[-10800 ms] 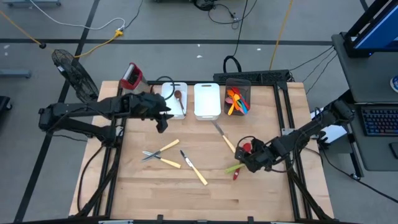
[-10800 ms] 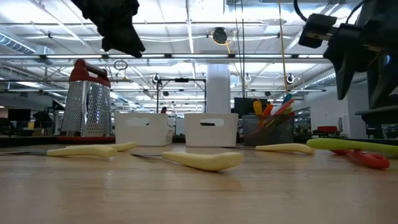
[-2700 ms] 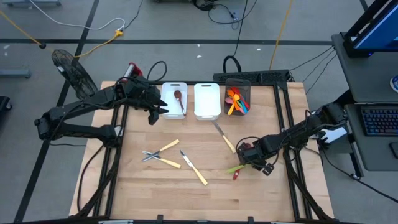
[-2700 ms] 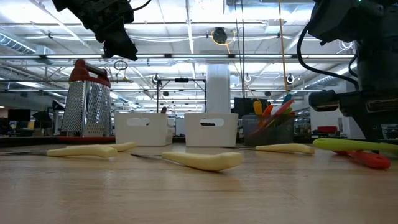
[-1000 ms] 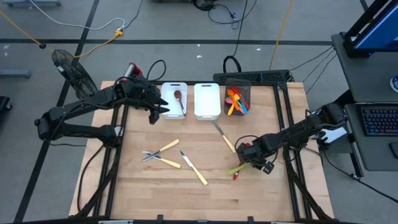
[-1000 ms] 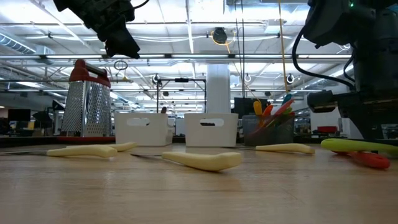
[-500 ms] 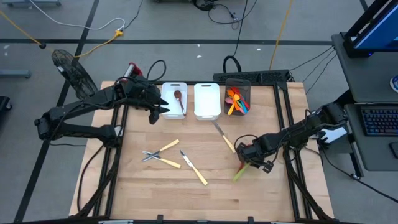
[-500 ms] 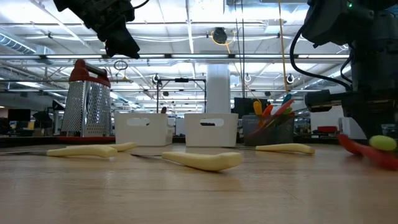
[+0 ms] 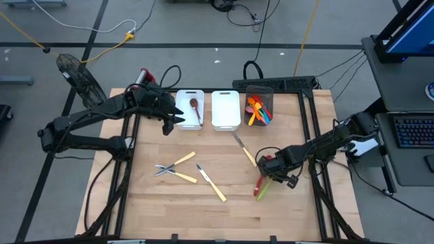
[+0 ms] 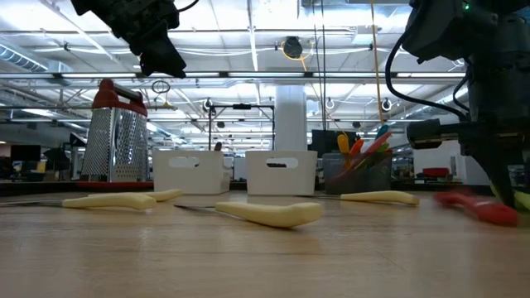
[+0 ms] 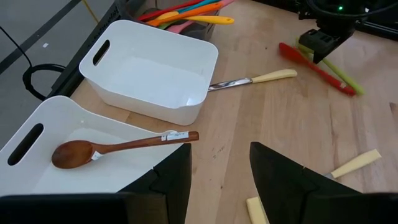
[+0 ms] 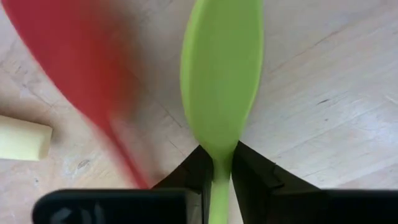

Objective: Pick & Place Kitchen Items
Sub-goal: Put the green serving spoon into the left white bin

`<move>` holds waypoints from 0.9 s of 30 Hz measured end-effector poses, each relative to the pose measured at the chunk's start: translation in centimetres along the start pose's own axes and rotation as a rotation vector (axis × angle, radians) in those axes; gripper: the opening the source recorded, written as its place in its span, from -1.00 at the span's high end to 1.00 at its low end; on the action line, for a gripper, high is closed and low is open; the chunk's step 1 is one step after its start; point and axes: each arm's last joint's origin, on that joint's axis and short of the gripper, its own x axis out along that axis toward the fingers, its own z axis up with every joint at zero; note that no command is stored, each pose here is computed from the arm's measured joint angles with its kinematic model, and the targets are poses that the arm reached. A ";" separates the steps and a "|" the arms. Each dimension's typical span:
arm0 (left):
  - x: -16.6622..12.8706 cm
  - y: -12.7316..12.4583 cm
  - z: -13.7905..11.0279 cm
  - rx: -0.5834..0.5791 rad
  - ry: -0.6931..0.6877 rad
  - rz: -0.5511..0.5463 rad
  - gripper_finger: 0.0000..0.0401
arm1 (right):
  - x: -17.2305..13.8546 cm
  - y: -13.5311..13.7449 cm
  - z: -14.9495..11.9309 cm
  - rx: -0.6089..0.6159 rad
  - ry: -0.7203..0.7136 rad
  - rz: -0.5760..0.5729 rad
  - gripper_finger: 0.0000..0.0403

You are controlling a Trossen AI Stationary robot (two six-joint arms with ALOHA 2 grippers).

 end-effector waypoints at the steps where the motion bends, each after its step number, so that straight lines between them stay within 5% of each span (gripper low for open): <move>1: 0.0 0.0 0.0 0.000 0.000 0.000 0.16 | 0.0 0.0 0.0 -0.004 0.003 0.001 0.78; 27: 0.0 0.0 0.0 -0.013 0.001 0.000 0.16 | -2.6 -0.6 0.2 -0.214 0.056 0.120 0.86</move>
